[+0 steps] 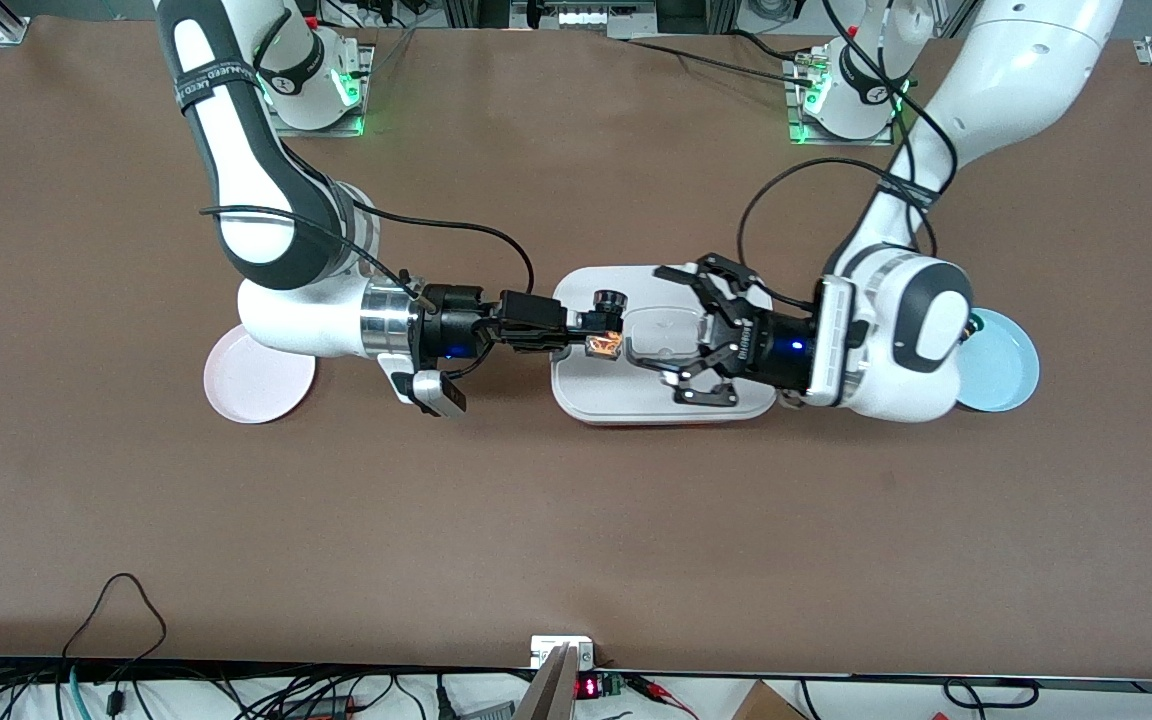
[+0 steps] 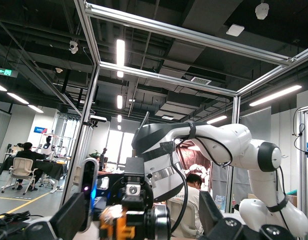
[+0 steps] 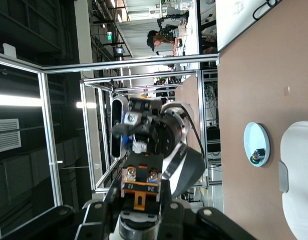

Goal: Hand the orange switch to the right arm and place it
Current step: 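Open the left gripper and withdraw it while the right gripper pulls back, then carry the switch with the right gripper and lower it onto the white plate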

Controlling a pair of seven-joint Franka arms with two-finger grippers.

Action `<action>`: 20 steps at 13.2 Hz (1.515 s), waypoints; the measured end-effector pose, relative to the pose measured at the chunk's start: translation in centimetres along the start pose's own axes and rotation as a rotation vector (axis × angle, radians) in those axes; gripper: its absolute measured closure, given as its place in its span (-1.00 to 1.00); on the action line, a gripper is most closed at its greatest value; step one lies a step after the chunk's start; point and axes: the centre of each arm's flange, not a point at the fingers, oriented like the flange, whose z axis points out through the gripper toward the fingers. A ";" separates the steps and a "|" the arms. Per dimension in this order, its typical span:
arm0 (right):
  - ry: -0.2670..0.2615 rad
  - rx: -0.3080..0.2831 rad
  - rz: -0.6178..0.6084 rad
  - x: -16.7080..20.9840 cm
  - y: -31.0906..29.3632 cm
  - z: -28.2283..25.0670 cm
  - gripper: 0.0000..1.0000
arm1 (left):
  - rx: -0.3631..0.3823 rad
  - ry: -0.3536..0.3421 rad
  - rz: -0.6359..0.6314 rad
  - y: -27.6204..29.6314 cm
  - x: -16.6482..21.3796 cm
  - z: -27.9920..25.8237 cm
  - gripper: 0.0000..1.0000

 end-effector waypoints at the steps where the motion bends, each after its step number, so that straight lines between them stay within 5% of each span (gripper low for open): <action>1: 0.000 0.000 -0.002 0.0 0.0 0.0 0.30 | -0.001 -0.034 -0.019 -0.1 0.7 -2.9 -1.00; 4: 0.002 -0.016 -0.025 0.4 0.1 -0.6 0.30 | 0.001 -0.128 -0.066 0.5 4.1 -12.1 -1.00; 7: -0.037 -0.114 -0.100 1.5 -0.1 -3.0 0.30 | 0.000 -0.257 -0.079 1.5 6.4 -17.2 -1.00; 10: -0.133 -0.172 -0.159 2.7 -0.8 -7.5 0.30 | -0.037 -0.433 -0.111 2.9 9.8 -20.2 -1.00; 15: -0.262 -0.303 -0.262 3.6 0.1 -15.3 0.30 | -0.059 -0.635 -0.139 6.2 13.2 -23.0 -1.00; 20: -0.478 -0.555 -0.377 2.4 1.1 -21.9 0.30 | -0.018 -0.916 -0.223 9.8 17.5 -22.5 -1.00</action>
